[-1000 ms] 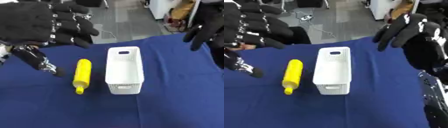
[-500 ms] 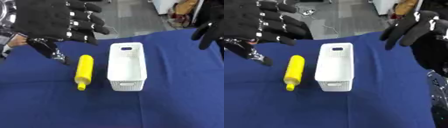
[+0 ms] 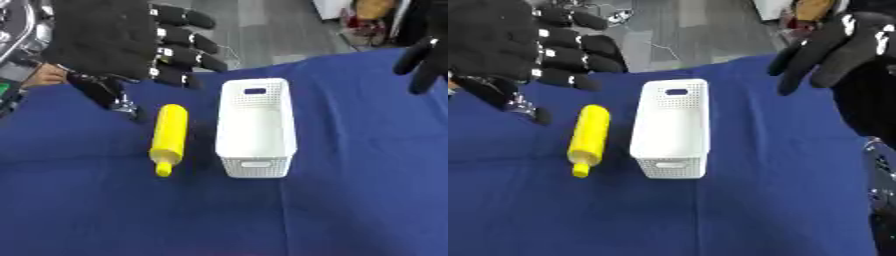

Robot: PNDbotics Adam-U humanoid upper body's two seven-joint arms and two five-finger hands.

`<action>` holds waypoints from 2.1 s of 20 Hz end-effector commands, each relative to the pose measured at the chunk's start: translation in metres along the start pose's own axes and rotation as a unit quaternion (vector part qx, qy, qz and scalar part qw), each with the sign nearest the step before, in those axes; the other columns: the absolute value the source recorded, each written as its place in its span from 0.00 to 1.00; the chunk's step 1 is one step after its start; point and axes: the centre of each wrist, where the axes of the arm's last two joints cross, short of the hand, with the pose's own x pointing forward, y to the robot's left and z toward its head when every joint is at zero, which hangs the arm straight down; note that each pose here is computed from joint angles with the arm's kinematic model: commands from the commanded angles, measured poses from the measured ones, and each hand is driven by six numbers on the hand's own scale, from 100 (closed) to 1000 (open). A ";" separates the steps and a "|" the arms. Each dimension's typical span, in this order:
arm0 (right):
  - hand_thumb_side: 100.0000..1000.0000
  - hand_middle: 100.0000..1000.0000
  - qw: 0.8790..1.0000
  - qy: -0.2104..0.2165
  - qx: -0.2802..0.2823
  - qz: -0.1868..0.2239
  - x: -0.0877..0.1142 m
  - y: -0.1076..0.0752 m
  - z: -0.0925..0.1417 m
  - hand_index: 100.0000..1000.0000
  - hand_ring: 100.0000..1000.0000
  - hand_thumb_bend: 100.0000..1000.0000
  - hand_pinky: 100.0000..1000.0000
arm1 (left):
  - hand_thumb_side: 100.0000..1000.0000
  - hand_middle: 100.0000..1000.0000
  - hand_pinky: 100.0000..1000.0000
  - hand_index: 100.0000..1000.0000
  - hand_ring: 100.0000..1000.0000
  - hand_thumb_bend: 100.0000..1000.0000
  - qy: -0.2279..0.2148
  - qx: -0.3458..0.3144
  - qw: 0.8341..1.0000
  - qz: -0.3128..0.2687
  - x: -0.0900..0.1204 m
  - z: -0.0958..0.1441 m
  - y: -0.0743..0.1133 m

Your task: Pick up objects on the table and place them in the box.

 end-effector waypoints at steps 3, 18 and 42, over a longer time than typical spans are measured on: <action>1.00 0.53 1.000 -0.016 -0.001 0.014 0.006 -0.005 -0.008 0.59 0.45 0.18 0.58 | 0.27 0.91 1.00 0.78 0.87 0.90 0.010 -0.023 0.999 -0.026 -0.009 0.011 0.009; 1.00 0.52 0.997 -0.038 -0.062 0.013 0.008 -0.009 -0.011 0.59 0.45 0.15 0.58 | 0.34 0.91 1.00 0.79 0.87 0.96 0.025 -0.069 0.997 0.005 -0.007 0.035 0.001; 1.00 0.50 0.992 -0.062 -0.108 0.005 0.009 -0.012 -0.018 0.58 0.44 0.10 0.58 | 0.39 0.89 1.00 0.80 0.84 1.00 0.003 -0.202 0.979 0.029 0.010 0.045 -0.009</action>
